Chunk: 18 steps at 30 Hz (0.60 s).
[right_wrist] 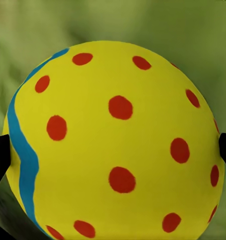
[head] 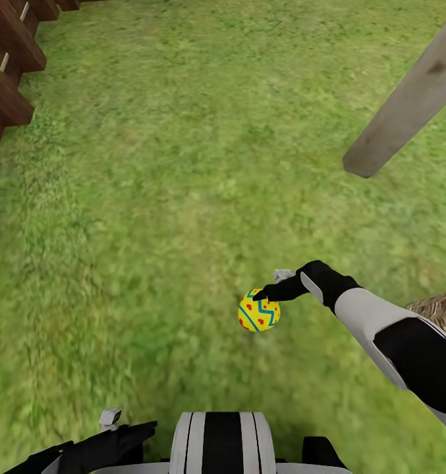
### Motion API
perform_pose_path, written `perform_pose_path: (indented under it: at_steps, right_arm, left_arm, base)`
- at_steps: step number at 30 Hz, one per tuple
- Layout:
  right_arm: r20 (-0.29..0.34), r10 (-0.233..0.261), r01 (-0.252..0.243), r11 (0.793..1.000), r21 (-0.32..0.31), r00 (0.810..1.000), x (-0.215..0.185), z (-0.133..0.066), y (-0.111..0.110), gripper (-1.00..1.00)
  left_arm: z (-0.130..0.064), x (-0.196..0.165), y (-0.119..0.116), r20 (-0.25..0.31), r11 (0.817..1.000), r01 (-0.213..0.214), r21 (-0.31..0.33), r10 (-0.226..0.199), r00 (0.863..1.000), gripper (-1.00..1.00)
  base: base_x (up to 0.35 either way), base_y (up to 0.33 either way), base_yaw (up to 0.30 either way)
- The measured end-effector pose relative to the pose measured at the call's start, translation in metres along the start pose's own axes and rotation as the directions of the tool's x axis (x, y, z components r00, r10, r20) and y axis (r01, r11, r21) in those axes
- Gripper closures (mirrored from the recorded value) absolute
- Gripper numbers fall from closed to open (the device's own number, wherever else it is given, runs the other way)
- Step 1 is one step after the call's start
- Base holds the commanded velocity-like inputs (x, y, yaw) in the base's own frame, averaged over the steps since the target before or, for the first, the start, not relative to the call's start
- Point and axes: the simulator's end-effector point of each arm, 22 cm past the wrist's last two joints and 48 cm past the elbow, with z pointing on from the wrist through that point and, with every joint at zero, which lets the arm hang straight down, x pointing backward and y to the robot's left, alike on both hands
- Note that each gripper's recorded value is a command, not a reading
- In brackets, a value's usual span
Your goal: Take the three Easter eggs out of the wicker basket on the lawn in the garden, then place them on the lawn next to a single tree (choose any tree) so that all three eggs are next to the same tree and none are left in the basket.
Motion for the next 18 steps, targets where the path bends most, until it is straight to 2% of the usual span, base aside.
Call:
perform_pose_path:
  at_steps: [3, 6, 13, 18]
  right_arm:
    - [0.000, -0.002, 0.002, 1.000, 0.001, 1.000, 0.000, 0.000, 0.000, 1.00]
    - [0.017, -0.024, 0.024, 1.000, 0.013, 1.000, -0.006, -0.007, 0.001, 1.00]
    - [0.042, -0.037, 0.036, 0.999, 0.019, 0.998, -0.015, -0.023, 0.007, 1.00]
    - [0.041, -0.037, 0.036, 0.999, 0.020, 0.998, -0.015, -0.023, 0.007, 1.00]
  left_arm:
    - [0.000, 0.000, 0.000, 0.000, 1.000, 0.001, -0.001, -0.001, 1.000, -1.00]
    - [0.000, -0.003, -0.004, 0.003, 1.000, -0.010, 0.004, 0.010, 1.000, -1.00]
    - [0.001, -0.010, -0.013, 0.008, 0.999, -0.038, 0.012, 0.038, 0.999, -1.00]
    - [0.001, -0.010, -0.013, 0.009, 0.999, -0.038, 0.012, 0.038, 0.999, -1.00]
  base:
    - [0.000, 0.000, 0.000]
    - [0.000, 0.000, 0.000]
    - [0.000, 0.000, 0.000]
    - [0.000, 0.000, 0.000]
